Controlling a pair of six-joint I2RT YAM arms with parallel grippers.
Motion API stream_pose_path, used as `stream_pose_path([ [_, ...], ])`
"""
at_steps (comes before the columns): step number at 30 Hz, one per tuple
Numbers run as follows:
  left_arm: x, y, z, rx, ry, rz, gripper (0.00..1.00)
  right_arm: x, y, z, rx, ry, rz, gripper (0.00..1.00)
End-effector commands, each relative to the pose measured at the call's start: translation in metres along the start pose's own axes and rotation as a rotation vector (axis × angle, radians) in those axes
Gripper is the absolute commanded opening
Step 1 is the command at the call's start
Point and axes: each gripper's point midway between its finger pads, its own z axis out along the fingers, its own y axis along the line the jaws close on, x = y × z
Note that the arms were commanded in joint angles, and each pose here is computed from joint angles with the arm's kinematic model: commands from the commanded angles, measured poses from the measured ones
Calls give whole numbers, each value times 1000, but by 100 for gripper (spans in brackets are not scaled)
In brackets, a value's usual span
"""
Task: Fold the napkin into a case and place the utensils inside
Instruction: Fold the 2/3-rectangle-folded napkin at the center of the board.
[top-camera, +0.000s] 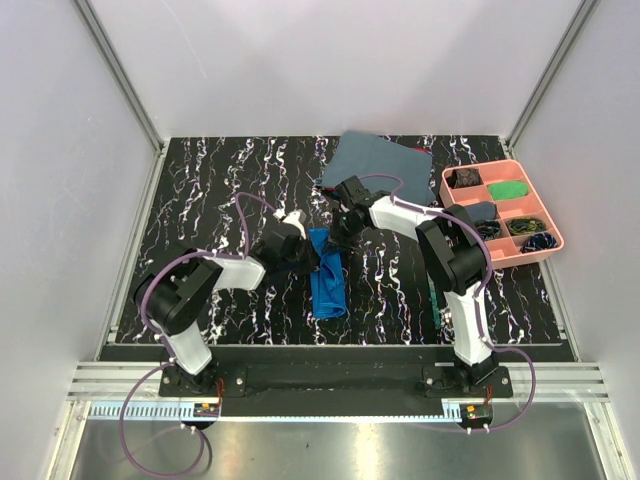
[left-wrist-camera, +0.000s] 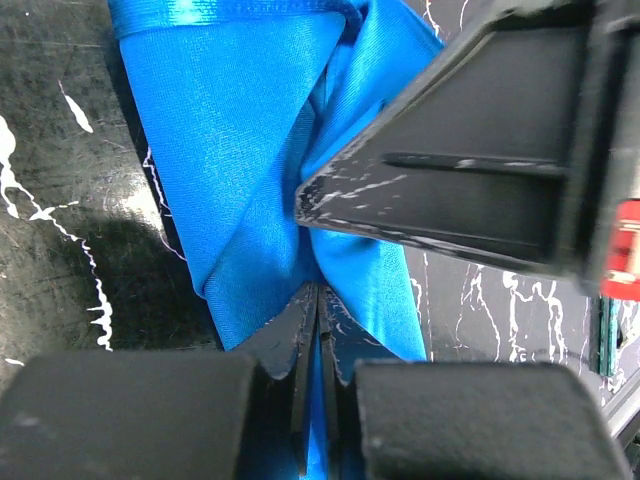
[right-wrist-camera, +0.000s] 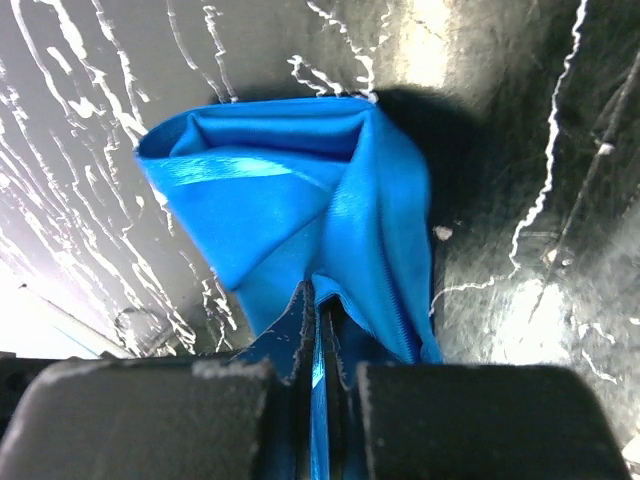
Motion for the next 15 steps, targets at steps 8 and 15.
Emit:
stream_pose_path([
  [8, -3, 10, -38, -48, 25, -10, 45, -3, 9, 1, -23, 5, -92, 14],
  [15, -20, -16, -54, 16, 20, -70, 80, 1, 15, 0, -36, 13, -117, 19],
])
